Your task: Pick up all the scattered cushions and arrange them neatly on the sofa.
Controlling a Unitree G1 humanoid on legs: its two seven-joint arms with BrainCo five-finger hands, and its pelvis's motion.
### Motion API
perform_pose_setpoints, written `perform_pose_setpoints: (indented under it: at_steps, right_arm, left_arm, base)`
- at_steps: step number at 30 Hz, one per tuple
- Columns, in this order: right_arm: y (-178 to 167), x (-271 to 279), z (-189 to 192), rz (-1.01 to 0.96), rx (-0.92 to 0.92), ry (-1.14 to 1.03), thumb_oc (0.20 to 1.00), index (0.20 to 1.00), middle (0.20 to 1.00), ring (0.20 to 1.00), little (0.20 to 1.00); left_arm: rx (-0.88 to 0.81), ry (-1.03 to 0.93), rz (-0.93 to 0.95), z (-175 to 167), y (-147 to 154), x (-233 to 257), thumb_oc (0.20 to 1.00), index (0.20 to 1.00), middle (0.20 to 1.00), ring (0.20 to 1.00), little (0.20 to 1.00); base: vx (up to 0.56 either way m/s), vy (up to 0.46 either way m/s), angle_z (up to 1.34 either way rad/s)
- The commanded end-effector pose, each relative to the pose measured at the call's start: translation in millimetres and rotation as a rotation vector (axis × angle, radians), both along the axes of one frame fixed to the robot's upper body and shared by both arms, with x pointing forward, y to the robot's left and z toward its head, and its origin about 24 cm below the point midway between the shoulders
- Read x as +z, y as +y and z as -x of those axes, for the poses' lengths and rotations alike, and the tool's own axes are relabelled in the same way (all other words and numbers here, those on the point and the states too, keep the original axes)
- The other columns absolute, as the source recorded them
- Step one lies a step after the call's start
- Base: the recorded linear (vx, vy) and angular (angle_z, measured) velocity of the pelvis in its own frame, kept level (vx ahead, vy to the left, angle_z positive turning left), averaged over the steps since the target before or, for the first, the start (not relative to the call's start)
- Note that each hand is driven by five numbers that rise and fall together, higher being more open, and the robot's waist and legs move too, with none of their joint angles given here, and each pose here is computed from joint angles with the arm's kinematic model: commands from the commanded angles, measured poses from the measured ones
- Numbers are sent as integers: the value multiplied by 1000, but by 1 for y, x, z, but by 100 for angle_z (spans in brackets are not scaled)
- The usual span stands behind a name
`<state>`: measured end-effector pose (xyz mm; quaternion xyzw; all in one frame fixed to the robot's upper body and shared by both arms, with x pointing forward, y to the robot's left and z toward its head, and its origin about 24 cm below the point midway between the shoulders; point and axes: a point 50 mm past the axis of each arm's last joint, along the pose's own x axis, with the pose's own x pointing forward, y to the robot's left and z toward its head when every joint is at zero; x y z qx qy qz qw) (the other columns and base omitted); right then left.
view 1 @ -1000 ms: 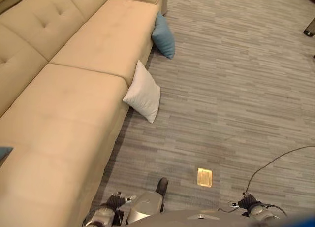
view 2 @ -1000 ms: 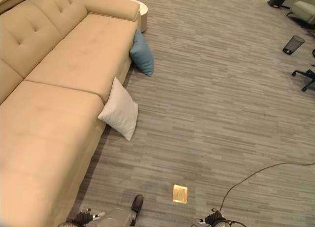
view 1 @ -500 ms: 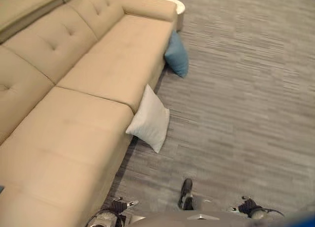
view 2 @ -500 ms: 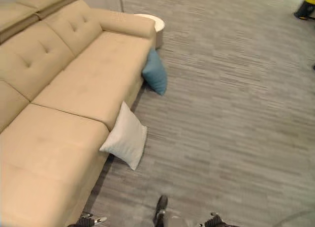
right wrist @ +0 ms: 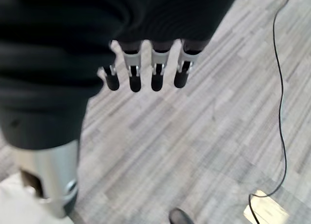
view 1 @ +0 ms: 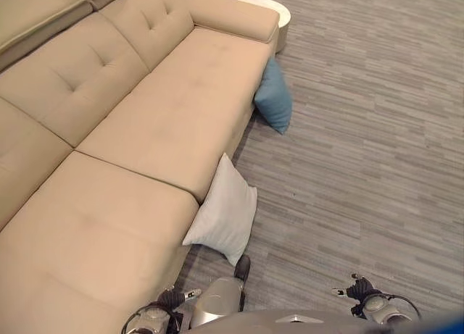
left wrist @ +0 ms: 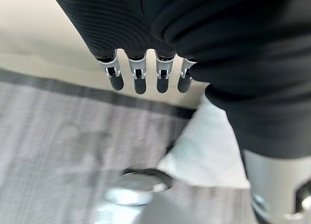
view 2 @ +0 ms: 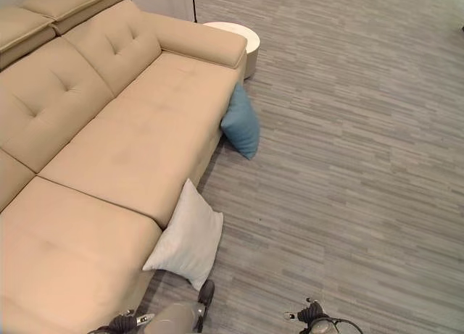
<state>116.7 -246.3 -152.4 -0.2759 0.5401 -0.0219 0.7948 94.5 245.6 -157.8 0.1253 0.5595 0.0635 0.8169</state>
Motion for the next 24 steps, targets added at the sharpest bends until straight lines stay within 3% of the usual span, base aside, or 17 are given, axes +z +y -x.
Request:
perform_pose_setpoints:
  at_steps: [1, 9, 16, 24]
  right_arm:
    - [-19, 10, -10, 64, 42, -35, 1000, 1000, 1000, 1000, 1000]
    - [-15, 13, -23, 52, 22, -77, 1000, 1000, 1000, 1000, 1000]
    - [-11, 11, -21, 43, 37, -69, 1000, 1000, 1000, 1000, 1000]
    - [-22, 10, -7, 71, 9, -47, 1000, 1000, 1000, 1000, 1000]
  left_arm:
    - [11, 11, -1, 2, 0, -1, 1000, 1000, 1000, 1000, 1000]
    - [-10, -44, -17, -16, -1, 4, 1000, 1000, 1000, 1000, 1000]
    - [-24, -20, -14, -12, -4, 1, 1000, 1000, 1000, 1000, 1000]
    - [-30, -44, 17, -20, -15, 1, 1000, 1000, 1000, 1000, 1000]
  base:
    - [83, 139, 5]
    - [193, -140, 72]
    - [200, -302, 88]
    - [-8, -236, 96]
